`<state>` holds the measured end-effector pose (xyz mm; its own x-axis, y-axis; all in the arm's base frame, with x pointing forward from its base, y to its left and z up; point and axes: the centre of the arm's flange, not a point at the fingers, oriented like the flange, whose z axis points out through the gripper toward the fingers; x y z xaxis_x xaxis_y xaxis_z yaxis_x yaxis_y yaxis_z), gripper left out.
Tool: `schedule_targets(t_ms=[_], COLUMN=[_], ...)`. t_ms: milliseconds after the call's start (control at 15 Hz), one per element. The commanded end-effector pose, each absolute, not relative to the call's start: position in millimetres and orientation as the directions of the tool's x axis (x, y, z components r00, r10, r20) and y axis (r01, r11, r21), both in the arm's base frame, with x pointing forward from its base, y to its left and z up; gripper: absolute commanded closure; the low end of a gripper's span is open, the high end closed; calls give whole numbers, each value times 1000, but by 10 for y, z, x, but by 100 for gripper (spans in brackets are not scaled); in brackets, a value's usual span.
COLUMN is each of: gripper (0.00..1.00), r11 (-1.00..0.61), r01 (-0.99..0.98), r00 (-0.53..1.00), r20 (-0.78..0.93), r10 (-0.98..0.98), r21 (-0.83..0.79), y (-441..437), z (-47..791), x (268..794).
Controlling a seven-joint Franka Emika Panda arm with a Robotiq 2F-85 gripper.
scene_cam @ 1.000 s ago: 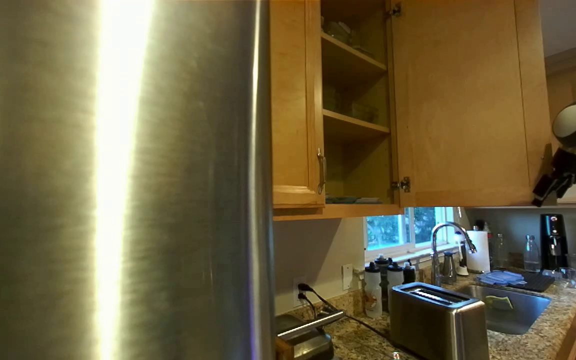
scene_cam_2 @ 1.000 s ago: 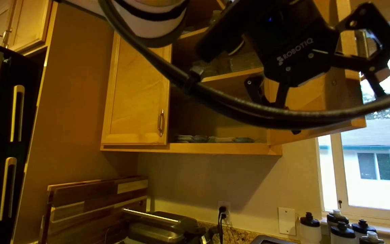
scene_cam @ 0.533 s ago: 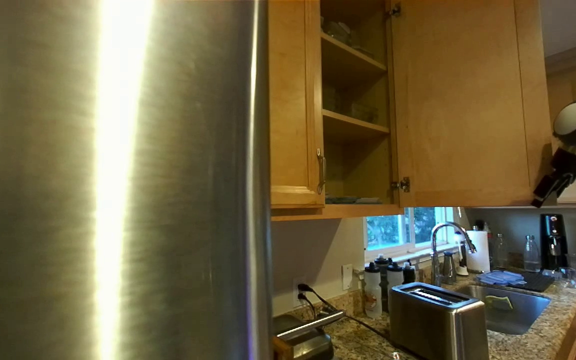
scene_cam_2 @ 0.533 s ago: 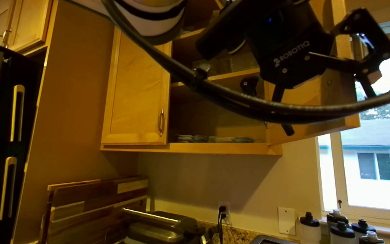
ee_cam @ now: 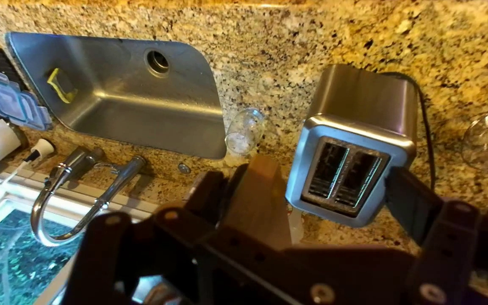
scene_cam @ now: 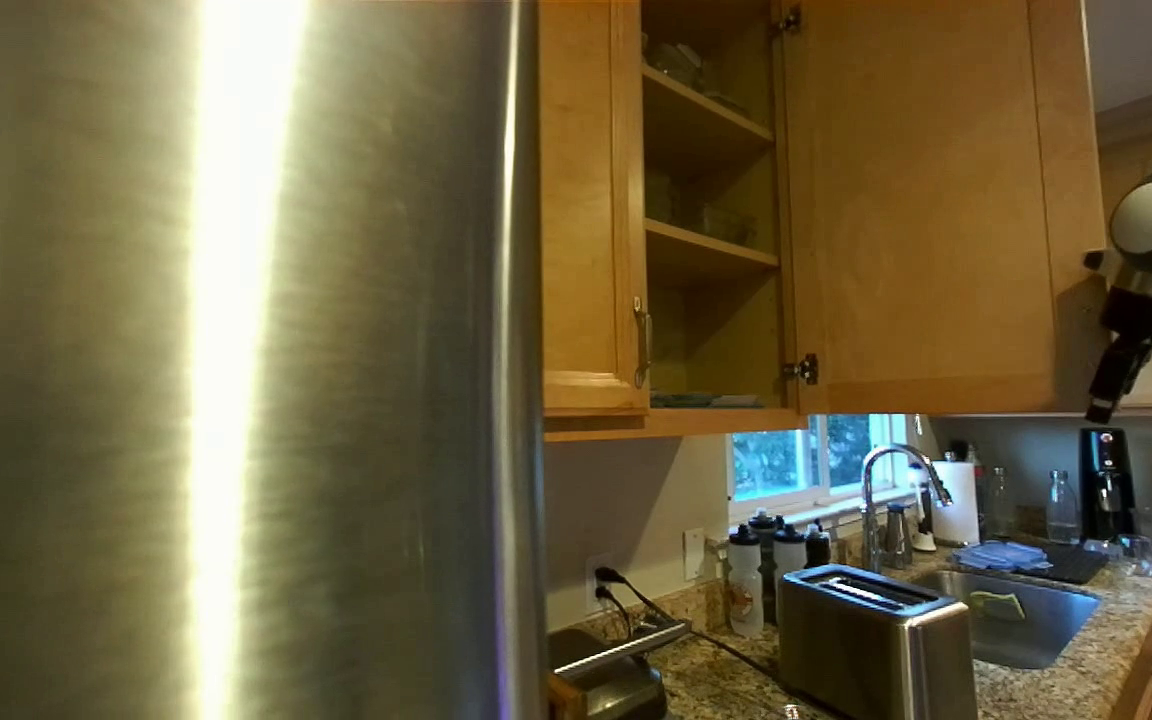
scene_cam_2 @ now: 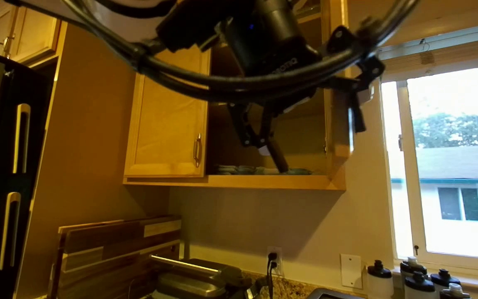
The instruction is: Close the left and right cabinet doors respectively
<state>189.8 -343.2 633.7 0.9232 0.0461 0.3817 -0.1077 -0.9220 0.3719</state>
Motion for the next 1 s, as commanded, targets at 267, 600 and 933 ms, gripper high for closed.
schedule_targets(t_ms=[267, 600, 933], gripper=[0, 0, 0], r11=[-877, -826, -692], r01=[126, 286, 489], r00=[910, 880, 756], r20=[298, 208, 137], r10=[289, 427, 640], r21=[464, 486, 531], y=[-2317, -1623, -847], z=[6534, 6640, 6691], x=[2134, 2348, 2667])
